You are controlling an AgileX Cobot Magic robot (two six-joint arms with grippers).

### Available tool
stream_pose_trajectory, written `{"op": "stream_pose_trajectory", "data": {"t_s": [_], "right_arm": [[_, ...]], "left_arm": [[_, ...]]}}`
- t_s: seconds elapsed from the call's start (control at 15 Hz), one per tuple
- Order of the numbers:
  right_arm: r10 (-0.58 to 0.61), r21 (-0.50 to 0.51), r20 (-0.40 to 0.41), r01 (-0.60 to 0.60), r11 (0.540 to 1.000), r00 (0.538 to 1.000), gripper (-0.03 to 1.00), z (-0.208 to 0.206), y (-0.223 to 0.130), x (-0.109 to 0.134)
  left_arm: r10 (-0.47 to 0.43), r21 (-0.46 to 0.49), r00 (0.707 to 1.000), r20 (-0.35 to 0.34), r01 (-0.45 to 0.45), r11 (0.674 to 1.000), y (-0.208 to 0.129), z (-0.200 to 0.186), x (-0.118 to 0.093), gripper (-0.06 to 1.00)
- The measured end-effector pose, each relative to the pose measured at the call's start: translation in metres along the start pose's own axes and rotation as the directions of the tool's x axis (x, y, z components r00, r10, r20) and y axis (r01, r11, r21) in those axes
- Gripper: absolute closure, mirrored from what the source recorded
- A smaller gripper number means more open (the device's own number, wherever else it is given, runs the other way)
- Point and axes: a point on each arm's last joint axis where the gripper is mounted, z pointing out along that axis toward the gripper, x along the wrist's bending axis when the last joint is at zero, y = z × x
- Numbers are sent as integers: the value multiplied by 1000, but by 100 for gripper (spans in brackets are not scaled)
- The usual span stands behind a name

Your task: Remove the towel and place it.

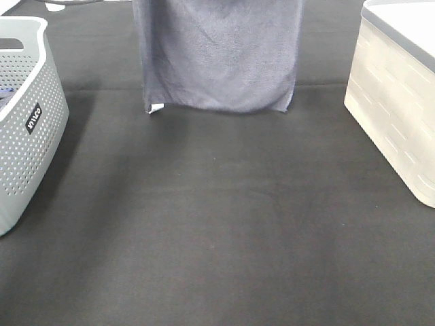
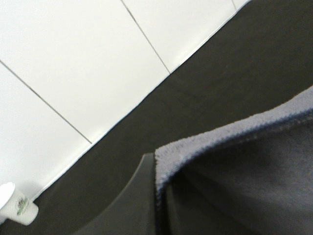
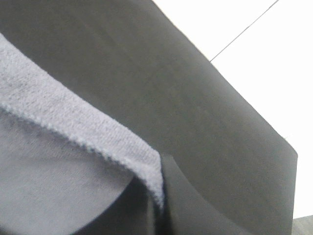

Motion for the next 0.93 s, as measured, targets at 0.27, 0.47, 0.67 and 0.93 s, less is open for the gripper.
{"op": "stream_pose_trajectory", "data": {"t_s": [0.27,0.47,0.67,0.93], "right_arm": [[20,-87,69,-14,996,997,96,16,0,-1],[57,-179,134,-32,983,989,96,20,5,-5],[65,-182,144,-38,983,987,96,29,-1,-4],[102,62,-49,-99,993,994,96,53,-44,22]], "left_arm": [[99,-134,995,-30,-102,986,-10,15,9,94],[165,-179,982,-92,-179,967,2,27,21,94],[186,-168,976,-112,-203,965,1,38,24,94],[189,167,982,25,-190,967,-47,55,-11,94]]}}
